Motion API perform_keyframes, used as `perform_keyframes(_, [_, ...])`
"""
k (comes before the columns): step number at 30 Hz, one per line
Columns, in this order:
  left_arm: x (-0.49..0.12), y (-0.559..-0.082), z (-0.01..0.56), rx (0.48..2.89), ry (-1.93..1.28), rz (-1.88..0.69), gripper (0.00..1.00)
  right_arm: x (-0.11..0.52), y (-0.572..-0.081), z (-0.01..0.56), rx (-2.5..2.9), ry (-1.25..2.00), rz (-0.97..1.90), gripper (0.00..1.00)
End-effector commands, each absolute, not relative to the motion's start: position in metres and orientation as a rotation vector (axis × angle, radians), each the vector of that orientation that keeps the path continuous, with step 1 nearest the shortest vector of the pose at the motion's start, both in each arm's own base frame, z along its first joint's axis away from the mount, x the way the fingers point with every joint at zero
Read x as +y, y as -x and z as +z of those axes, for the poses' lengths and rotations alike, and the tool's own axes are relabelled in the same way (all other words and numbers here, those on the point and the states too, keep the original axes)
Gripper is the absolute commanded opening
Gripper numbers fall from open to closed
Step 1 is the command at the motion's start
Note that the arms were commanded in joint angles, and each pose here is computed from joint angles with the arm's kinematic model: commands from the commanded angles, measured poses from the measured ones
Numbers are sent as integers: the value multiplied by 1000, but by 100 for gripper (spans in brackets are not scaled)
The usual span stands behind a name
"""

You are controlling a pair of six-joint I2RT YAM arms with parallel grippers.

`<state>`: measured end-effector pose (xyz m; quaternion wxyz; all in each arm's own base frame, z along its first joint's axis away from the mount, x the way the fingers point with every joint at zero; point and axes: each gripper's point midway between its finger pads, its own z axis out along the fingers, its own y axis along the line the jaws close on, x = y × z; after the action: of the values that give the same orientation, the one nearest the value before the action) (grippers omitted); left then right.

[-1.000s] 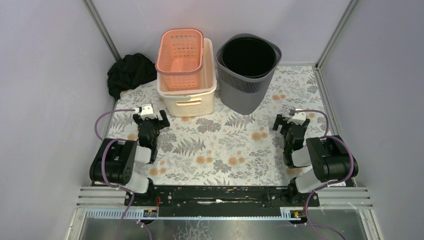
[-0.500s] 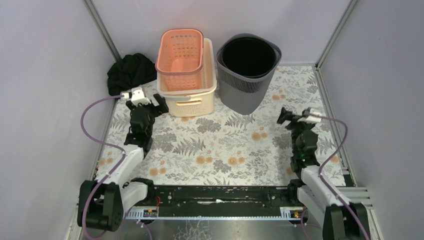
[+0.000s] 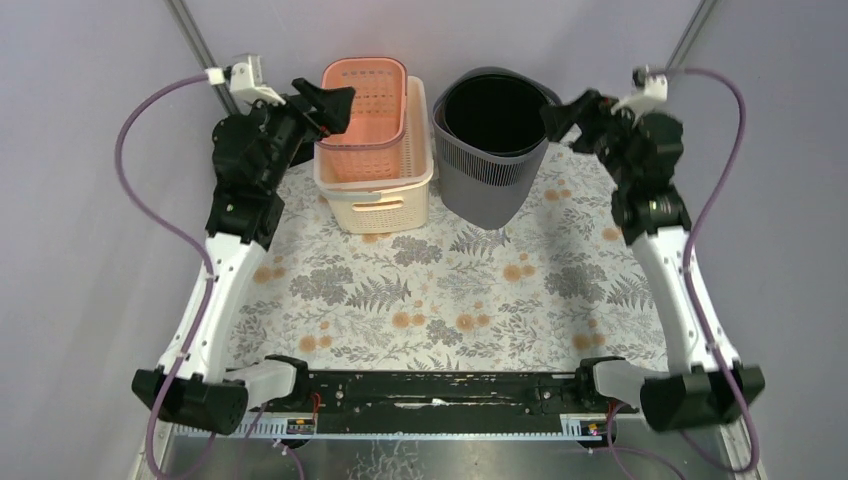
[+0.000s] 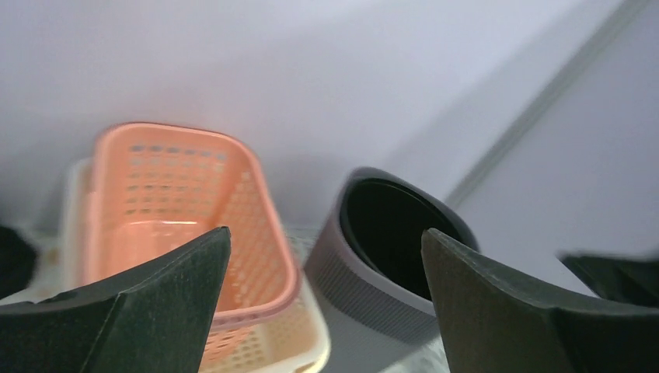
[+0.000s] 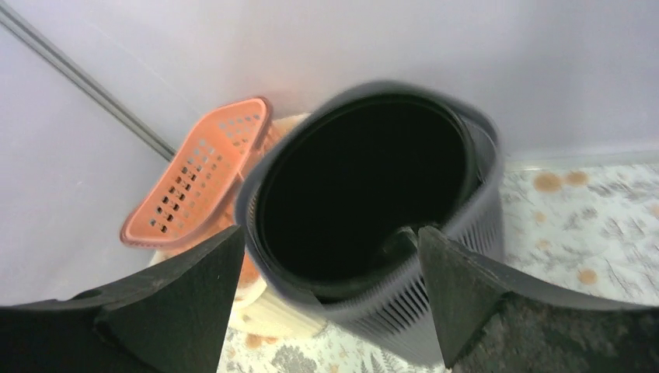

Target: Turn the large container upside down

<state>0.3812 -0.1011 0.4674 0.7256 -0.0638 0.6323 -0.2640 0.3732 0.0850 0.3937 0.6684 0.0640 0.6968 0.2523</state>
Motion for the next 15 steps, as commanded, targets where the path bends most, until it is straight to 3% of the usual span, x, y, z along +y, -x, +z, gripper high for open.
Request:
perform_keyframes(1, [-137, -400, 430, 1597, 112, -854, 100, 118, -399, 405, 1735, -38, 706, 87])
perform_keyframes(5, [-150, -426, 399, 1714, 86, -976, 100, 113, -427, 399, 1803, -42, 631, 86])
perform_keyframes(9, [-157, -449, 367, 1828, 102, -902, 100, 100, -458, 386, 1844, -99, 533, 86])
perform_keyframes(15, [-157, -453, 367, 1849, 57, -701, 100, 93, -496, 379, 1869, -140, 447, 84])
